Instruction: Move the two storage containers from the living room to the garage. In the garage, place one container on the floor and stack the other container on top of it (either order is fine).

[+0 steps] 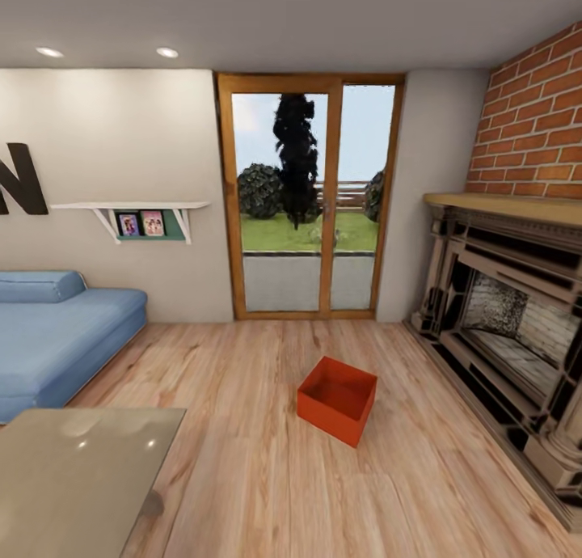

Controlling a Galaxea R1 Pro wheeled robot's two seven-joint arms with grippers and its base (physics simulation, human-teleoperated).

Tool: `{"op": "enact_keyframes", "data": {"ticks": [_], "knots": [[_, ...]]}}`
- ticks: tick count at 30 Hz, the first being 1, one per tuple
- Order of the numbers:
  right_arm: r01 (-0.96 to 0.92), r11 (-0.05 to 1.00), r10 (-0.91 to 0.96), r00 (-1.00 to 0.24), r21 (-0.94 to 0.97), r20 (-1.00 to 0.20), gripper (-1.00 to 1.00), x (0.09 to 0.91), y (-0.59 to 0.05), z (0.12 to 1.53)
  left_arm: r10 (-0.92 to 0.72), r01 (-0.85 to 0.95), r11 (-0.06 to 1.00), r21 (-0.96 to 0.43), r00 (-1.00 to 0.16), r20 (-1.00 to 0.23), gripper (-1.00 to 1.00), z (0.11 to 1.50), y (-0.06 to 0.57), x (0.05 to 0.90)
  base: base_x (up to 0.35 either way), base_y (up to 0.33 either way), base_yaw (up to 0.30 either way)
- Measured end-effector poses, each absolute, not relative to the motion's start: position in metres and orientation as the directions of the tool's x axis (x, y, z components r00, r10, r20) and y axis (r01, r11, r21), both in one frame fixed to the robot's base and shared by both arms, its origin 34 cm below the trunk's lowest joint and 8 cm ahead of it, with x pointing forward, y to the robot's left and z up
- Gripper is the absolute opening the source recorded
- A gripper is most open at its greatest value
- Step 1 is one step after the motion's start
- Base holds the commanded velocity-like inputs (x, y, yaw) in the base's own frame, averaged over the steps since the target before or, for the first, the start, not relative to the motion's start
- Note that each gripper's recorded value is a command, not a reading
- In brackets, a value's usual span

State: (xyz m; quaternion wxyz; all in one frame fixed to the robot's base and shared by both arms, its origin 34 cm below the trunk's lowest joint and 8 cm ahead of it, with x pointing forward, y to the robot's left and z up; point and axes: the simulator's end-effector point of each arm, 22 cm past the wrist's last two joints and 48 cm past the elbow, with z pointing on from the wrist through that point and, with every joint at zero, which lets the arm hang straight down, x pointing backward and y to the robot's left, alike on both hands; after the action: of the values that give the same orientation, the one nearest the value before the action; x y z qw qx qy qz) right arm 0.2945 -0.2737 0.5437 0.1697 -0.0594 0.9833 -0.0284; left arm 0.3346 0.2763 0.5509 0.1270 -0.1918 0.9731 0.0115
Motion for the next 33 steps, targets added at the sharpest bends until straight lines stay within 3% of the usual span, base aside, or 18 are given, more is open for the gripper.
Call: {"op": "enact_keyframes", "data": {"ticks": [33], "knots": [[-0.101,0.992,-0.120,-0.937,-0.073,-0.328,1.00,0.2936,-0.2727,0.5434,-0.370,-0.376,0.926,-0.026,-0.894,-0.252,1.00,0.5509,0.2764,0.3346,0.322,0.085,0.000]]}}
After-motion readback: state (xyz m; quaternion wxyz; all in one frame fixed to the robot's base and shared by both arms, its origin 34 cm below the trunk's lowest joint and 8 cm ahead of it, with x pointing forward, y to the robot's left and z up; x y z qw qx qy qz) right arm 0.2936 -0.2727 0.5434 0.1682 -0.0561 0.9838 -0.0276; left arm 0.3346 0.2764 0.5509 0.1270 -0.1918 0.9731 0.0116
